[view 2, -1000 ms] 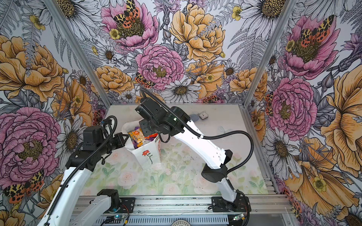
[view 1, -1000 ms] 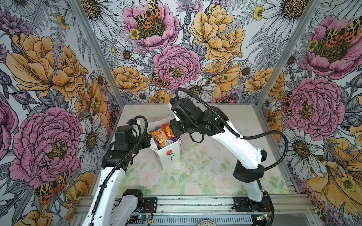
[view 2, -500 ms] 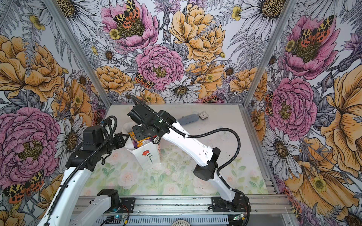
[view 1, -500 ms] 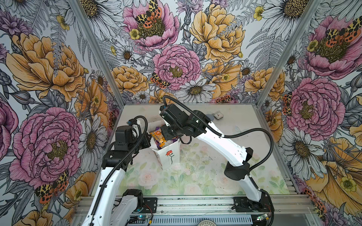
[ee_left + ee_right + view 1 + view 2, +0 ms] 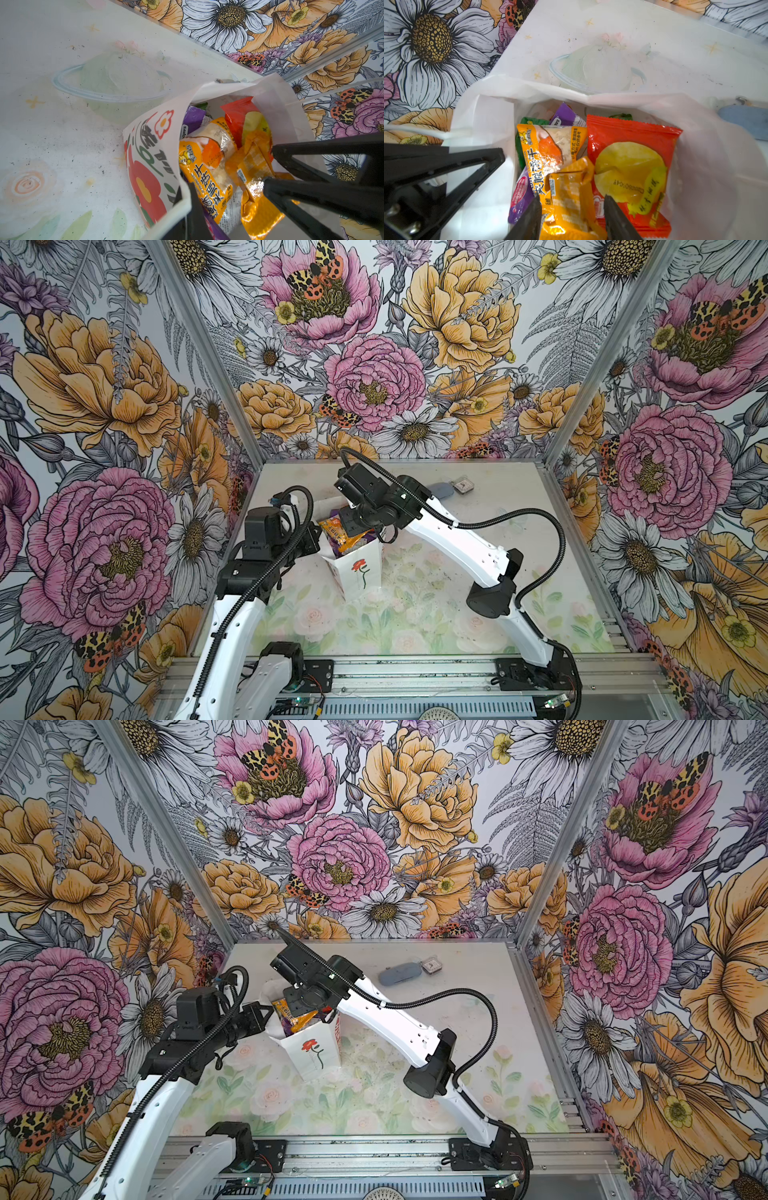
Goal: Place the snacks into the paper bag
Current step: 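Lower the orange snack into the bag and open the right gripper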
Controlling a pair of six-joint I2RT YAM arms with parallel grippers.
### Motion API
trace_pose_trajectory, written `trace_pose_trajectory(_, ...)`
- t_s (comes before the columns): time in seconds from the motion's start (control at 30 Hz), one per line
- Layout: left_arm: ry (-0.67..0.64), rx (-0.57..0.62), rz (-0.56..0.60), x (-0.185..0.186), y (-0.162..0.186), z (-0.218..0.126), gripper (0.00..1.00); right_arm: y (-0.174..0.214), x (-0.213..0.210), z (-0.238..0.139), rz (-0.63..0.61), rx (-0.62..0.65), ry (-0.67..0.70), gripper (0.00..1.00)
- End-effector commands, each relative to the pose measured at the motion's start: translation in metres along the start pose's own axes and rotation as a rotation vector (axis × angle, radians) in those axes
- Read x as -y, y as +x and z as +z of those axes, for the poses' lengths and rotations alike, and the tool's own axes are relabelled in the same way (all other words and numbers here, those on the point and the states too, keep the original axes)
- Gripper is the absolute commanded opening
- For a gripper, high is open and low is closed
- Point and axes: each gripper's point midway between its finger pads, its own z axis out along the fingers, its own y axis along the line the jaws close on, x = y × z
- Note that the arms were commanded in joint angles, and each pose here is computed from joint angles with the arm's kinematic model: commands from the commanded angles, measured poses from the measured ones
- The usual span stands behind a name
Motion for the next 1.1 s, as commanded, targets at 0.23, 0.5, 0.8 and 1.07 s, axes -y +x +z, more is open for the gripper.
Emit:
trace_pose_trajectory(0.23,0.062,0.134,0.043,0.016,-0.031,-0.013,0.04,-0.021,0.035,-0.037,0.021,0.099,0.123,0.56)
trace_pose_trajectory(0.5,0.060,0.133,0.043,0.015,-0.031,-0.012,0.04,-0.024,0.074,-0.046,0.046,0.129,0.292,0.55)
trace_pose_trajectory(0.8,0.062,0.131,0.043,0.016,-0.030,-0.012,0.04,-0.016,0.106,-0.037,0.066,0.081,0.401,0.57)
trace_pose_trajectory(1.07,0.061,0.127,0.041,0.015,-0.030,-0.011,0.04,-0.006,0.100,-0.008,0.077,-0.002,0.322,0.48)
